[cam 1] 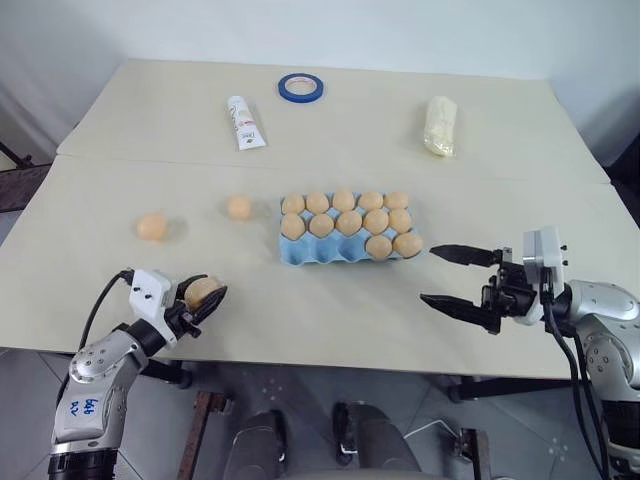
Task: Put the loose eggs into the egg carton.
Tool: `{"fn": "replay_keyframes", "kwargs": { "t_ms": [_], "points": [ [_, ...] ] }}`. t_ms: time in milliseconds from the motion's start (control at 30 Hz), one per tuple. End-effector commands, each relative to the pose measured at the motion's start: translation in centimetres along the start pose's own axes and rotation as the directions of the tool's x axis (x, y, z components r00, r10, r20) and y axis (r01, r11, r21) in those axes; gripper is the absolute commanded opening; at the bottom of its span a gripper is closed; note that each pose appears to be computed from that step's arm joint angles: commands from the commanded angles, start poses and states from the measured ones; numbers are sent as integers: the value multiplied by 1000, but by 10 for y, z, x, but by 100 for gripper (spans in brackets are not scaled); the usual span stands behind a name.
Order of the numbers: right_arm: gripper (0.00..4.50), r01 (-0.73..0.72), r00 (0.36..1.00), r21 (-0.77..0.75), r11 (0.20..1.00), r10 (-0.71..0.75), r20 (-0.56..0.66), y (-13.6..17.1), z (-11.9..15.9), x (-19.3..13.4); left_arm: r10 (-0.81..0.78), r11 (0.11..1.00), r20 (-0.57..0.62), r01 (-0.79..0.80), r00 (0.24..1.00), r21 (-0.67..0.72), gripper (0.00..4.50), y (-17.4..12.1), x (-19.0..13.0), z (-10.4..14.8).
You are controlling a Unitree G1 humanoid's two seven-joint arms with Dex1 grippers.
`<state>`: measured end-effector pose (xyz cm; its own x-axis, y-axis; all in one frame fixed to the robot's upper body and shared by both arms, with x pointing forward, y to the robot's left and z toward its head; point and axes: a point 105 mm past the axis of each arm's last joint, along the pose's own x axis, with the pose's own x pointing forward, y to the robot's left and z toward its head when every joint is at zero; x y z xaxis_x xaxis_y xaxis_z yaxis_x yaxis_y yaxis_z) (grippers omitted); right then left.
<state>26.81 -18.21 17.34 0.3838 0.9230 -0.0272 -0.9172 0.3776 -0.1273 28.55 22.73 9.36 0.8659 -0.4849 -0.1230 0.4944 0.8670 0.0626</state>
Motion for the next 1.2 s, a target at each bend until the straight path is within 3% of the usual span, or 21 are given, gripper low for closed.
{"fn": "replay_keyframes", "kwargs": {
  "t_ms": [33,333,467,600,833,1000,1200],
  "points": [
    [450,21,1000,-56,998,-20,13,-4,11,-6,-22,997,53,18,998,69,171,6,1,26],
    [450,65,998,-87,994,-63,28,-10,13,-9,-254,954,215,207,943,218,171,-20,51,119],
    [450,82,996,-94,992,-77,48,-9,16,-10,-376,918,252,322,892,231,171,-43,77,140],
    [450,103,992,-97,990,-96,79,-8,19,-8,-538,841,250,490,805,231,171,-82,108,142],
    [450,138,988,-95,986,-131,76,-5,16,-8,-674,737,189,634,714,234,171,-116,144,132],
    [450,177,983,-97,979,-170,75,-1,14,-12,-699,712,143,664,700,231,171,-125,168,123],
    [450,204,978,-94,975,-197,72,3,13,-14,-739,671,127,706,662,228,171,-135,173,120]
  ]
}}
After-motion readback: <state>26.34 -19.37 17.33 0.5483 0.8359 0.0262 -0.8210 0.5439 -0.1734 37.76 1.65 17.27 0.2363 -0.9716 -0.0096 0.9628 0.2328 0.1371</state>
